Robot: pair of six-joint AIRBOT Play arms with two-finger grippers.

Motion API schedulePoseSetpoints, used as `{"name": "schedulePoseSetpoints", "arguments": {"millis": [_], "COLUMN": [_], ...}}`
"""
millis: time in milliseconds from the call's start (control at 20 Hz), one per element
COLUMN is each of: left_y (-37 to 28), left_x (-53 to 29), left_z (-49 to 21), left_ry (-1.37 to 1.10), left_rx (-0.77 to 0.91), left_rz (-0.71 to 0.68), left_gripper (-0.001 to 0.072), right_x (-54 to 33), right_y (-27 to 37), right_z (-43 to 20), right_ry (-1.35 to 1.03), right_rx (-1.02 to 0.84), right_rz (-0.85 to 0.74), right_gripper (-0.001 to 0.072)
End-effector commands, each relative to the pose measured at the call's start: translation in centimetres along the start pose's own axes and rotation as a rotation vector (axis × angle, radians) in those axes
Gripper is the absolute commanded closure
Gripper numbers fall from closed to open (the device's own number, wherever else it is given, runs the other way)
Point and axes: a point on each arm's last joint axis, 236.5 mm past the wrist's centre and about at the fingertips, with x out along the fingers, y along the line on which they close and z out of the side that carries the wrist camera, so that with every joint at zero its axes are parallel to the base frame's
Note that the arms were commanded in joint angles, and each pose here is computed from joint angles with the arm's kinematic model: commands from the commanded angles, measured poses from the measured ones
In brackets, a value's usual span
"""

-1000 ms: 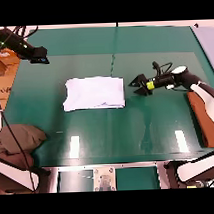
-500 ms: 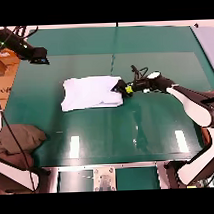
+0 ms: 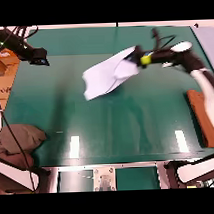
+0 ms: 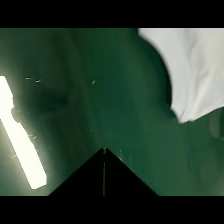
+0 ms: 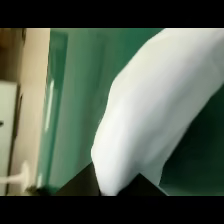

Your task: Fold the shirts.

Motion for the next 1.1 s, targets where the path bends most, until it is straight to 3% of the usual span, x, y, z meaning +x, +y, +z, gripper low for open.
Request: {"name": "schedulePoseSetpoints", "arguments": {"millis": [0, 250, 500, 750, 1050], "left_y": [0.0, 0.0, 0.0, 0.0, 0.0], "left_x": [0.0, 0.0, 0.0, 0.0, 0.0], "left_z": [-0.2, -0.3, -0.1, -0.1, -0.1], "left_ry": [0.007, 0.010, 0.003, 0.003, 0.006], "left_rx": [0.000, 0.000, 0.000, 0.000, -0.001], "left_rz": [-0.001, -0.002, -0.001, 0.000, -0.001], "left_gripper": [0.0686, 0.0687, 0.0687, 0.0687, 0.0687], "right_x": [-11.6, -27.8, -40.0, -46.1, -48.2], "right_y": [-1.6, -7.5, -15.1, -18.1, -17.4], "right_z": [5.0, 8.8, 8.0, 6.9, 8.3], "right_ry": [-0.186, -0.473, -0.663, -0.754, -0.798], "right_rx": [0.002, 0.097, 0.216, 0.186, 0.092], "right_rz": [-0.128, -0.267, -0.440, -0.560, -0.610], "right_gripper": [0.0696, 0.0696, 0.0696, 0.0696, 0.0696]}}
